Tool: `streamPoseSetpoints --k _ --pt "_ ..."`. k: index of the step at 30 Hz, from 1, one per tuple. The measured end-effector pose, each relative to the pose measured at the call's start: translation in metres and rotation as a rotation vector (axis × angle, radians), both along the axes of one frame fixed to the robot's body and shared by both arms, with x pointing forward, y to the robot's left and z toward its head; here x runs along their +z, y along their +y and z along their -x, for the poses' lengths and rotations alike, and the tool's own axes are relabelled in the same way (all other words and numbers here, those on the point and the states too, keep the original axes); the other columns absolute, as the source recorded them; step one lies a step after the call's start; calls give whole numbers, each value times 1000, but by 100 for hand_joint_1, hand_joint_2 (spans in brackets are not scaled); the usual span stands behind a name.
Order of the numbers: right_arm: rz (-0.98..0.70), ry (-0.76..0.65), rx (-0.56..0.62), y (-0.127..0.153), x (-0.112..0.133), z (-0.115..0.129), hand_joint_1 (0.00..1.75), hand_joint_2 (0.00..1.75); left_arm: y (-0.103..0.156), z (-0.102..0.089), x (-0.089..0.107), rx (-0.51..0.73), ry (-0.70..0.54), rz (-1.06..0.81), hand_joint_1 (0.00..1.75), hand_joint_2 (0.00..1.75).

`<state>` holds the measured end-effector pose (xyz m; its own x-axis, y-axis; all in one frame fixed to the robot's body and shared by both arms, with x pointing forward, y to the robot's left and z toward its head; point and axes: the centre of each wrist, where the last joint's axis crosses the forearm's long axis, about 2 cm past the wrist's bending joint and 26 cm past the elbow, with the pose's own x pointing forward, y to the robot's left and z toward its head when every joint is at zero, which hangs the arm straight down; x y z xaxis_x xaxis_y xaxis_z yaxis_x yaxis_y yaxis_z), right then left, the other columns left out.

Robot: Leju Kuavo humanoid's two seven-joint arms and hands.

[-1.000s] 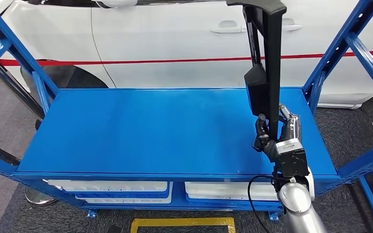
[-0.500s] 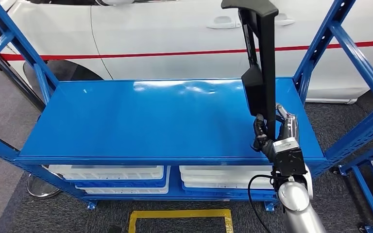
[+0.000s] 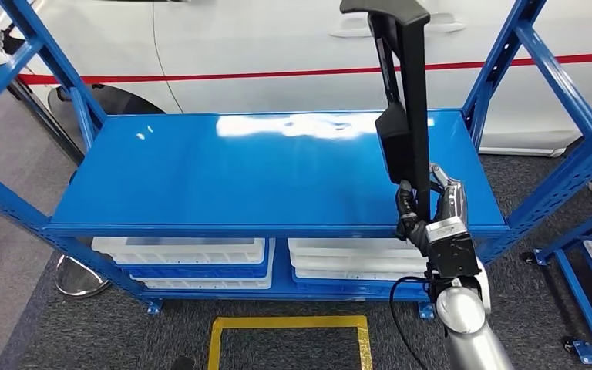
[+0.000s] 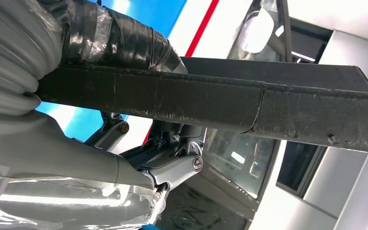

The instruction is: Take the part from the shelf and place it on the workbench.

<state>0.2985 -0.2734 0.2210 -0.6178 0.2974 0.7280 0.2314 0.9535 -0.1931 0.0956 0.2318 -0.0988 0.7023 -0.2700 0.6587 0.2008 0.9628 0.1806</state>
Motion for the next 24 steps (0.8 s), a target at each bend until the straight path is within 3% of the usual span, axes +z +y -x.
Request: streamPoseSetpoints --k 24 --pt "1 4 4 1 0 -1 175 175 -2 3 0 0 6 5 0 175"
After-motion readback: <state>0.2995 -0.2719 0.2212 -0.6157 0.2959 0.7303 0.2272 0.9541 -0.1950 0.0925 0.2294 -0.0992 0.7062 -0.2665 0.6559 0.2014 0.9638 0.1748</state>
